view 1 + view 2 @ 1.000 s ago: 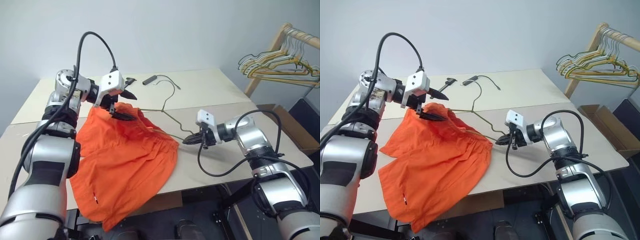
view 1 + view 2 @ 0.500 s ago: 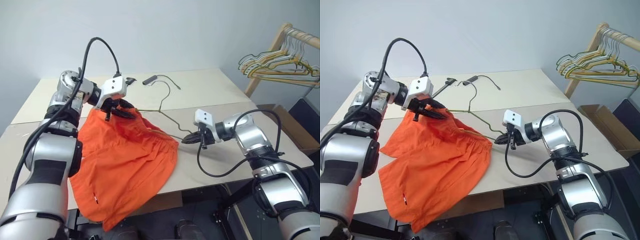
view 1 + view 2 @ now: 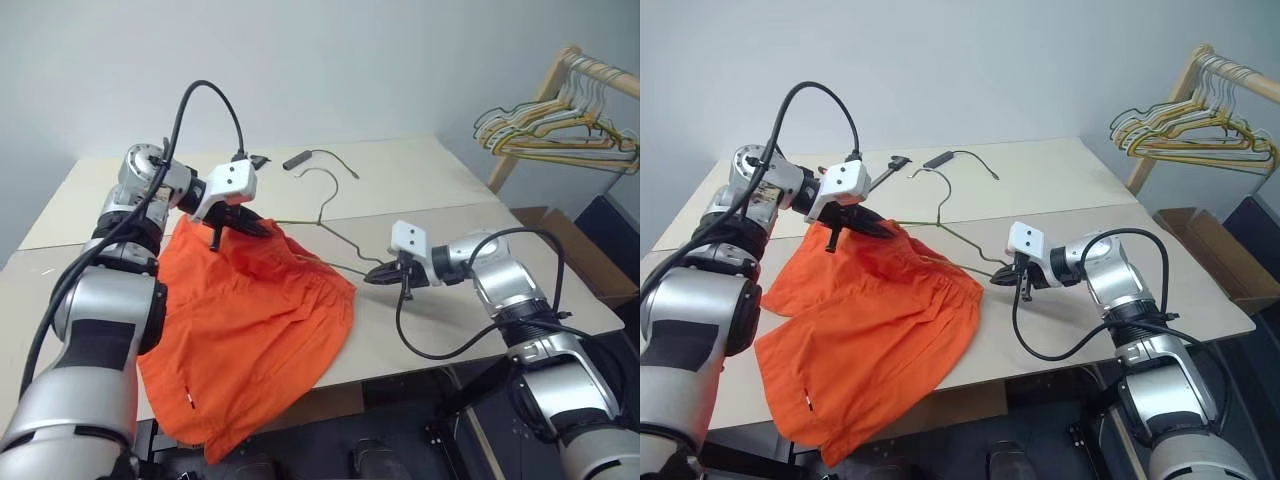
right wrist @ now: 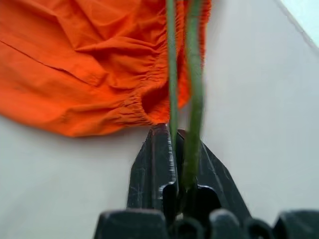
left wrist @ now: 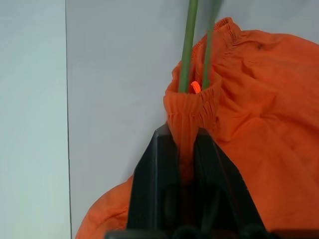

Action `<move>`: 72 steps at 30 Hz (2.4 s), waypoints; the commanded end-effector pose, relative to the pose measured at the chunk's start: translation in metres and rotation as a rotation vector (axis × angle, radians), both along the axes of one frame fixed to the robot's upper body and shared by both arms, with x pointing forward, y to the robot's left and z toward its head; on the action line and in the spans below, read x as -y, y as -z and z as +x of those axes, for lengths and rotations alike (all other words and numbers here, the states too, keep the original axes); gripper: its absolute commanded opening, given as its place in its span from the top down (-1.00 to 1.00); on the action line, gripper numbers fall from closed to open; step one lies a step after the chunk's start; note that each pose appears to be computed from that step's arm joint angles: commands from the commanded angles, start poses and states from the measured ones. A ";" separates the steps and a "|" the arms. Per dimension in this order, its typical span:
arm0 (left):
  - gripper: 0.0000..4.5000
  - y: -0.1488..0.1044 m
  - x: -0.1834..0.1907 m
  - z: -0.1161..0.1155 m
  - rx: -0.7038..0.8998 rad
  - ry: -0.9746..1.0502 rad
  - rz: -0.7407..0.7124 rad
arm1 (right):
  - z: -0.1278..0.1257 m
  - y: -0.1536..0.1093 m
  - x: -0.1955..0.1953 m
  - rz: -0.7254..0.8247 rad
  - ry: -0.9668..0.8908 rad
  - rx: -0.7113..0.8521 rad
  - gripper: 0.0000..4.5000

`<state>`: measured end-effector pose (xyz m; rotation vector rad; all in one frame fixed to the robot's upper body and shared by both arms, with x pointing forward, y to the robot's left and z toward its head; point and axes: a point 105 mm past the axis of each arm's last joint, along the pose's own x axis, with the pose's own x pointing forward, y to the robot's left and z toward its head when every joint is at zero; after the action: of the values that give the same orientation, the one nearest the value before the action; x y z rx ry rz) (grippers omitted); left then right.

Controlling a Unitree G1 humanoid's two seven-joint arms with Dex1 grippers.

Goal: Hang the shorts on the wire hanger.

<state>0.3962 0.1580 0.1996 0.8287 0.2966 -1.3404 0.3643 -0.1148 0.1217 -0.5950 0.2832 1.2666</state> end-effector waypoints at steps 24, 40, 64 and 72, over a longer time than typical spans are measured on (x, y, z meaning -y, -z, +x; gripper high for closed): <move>0.99 -0.028 -0.012 0.006 0.151 -0.057 -0.108 | -0.035 0.022 0.031 0.475 0.427 -0.398 -0.98; 0.99 -0.028 -0.013 0.006 0.157 -0.065 -0.123 | -0.037 0.040 -0.027 0.634 0.452 -0.589 -0.46; 0.99 -0.037 -0.033 -0.014 0.094 -0.012 -0.167 | -0.008 0.025 0.026 0.455 0.440 -0.425 0.98; 0.99 -0.031 -0.037 -0.022 0.084 0.016 -0.121 | 0.004 0.014 0.052 0.375 0.403 -0.368 0.98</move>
<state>0.3766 0.1863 0.2167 0.7510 0.1705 -1.3483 0.3633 -0.1518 0.1019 0.0764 0.4413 1.0324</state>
